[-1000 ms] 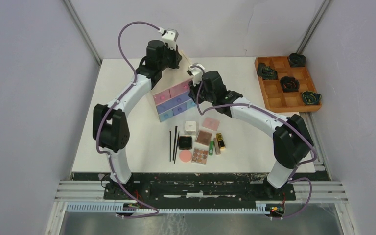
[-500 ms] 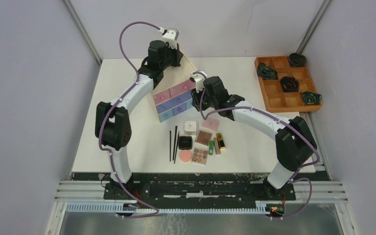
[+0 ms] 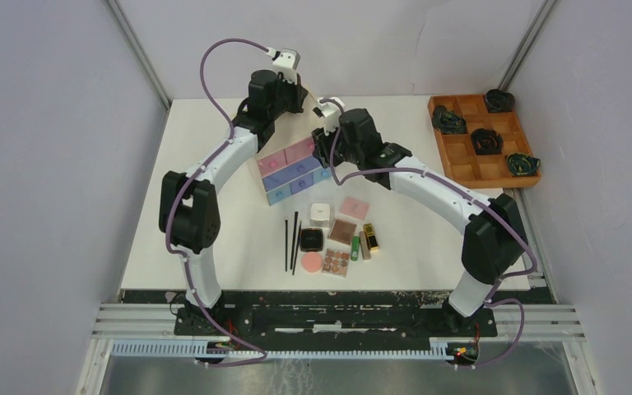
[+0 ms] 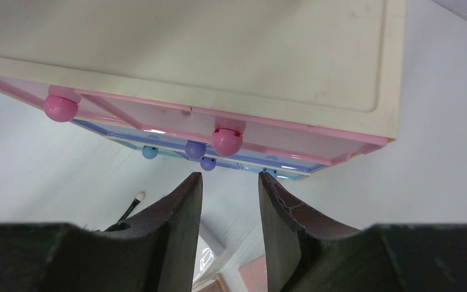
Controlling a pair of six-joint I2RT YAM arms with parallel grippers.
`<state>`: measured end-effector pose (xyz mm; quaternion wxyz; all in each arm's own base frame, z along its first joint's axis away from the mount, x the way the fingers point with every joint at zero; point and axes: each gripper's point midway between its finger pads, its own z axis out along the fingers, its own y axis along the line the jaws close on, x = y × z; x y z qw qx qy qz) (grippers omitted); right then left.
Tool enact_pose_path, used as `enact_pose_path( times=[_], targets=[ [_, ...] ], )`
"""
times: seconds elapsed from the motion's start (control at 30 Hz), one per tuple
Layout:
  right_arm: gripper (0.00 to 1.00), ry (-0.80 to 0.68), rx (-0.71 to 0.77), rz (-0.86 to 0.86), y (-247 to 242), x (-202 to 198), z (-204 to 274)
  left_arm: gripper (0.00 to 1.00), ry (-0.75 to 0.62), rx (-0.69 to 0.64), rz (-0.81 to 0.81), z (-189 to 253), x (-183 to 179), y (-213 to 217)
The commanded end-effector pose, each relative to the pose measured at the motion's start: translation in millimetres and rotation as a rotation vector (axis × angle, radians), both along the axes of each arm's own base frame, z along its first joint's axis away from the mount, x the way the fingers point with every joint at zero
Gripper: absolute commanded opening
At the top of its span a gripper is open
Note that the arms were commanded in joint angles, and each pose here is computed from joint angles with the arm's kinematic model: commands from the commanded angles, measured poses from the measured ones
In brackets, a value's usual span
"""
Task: Organize the makeup
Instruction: Open the drawer in the storage box.
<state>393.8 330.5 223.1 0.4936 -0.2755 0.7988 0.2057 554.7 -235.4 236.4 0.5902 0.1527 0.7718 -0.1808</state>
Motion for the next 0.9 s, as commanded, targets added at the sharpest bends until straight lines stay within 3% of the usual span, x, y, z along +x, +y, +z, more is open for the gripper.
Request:
enact_pose_path(
  times=[0.0, 0.87],
  targets=[
    [0.45, -0.047, 0.022, 0.001, 8.3, 12.3, 15.0, 0.03, 0.749, 0.292, 0.033, -225.0, -113.9, 48.1],
    [0.43, -0.042, 0.084, 0.021, 31.3, 27.6, 22.7, 0.03, 0.756, 0.312, 0.028, -217.6, -120.9, 53.9]
  ],
)
